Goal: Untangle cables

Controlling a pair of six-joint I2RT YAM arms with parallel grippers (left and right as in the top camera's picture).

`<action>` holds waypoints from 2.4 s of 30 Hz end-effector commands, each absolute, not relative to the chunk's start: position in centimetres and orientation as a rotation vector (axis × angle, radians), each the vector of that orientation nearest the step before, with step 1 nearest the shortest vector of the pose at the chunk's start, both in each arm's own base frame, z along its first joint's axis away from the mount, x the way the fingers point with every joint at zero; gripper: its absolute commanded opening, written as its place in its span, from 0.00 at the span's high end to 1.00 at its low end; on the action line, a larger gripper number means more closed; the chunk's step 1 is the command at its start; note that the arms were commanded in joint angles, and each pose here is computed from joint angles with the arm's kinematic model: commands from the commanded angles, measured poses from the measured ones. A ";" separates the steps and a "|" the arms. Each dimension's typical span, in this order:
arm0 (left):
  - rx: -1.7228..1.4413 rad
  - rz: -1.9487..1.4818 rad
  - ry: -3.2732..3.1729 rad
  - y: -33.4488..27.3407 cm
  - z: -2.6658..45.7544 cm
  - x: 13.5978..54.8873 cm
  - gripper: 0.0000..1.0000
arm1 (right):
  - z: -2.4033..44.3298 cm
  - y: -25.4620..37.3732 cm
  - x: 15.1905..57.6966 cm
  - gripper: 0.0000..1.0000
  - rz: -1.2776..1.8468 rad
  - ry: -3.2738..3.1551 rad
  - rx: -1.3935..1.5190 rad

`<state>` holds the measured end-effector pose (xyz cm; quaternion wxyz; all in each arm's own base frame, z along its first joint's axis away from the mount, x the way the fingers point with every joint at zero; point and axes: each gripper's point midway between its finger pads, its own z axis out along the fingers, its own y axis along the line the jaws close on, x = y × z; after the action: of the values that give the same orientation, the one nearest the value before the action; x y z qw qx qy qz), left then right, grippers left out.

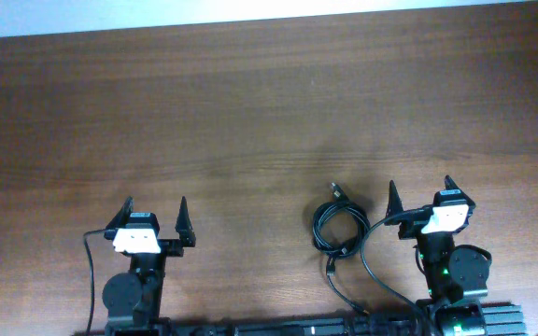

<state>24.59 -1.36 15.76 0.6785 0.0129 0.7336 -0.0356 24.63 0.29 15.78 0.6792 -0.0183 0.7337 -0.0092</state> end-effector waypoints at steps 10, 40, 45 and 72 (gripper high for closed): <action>0.025 -0.098 1.647 -1.5 15.7 24.5 0.01 | 15.5 -0.1 24.6 0.01 -0.040 1.653 -0.033; 0.025 -0.098 1.647 -1.5 15.7 24.5 0.01 | 15.5 -0.1 24.6 0.01 -0.040 1.654 -0.033; 0.025 -0.098 1.647 -1.5 15.7 24.5 0.01 | 15.5 -0.1 24.6 0.01 -0.040 1.653 -0.033; 0.027 -0.099 1.627 -1.6 16.4 24.5 0.01 | 15.5 -0.1 24.6 0.01 -0.040 1.653 -0.033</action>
<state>24.60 -1.36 15.86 0.6801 0.0129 0.7322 -0.0356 24.63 0.29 15.78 0.6792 -0.0184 0.7337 -0.0093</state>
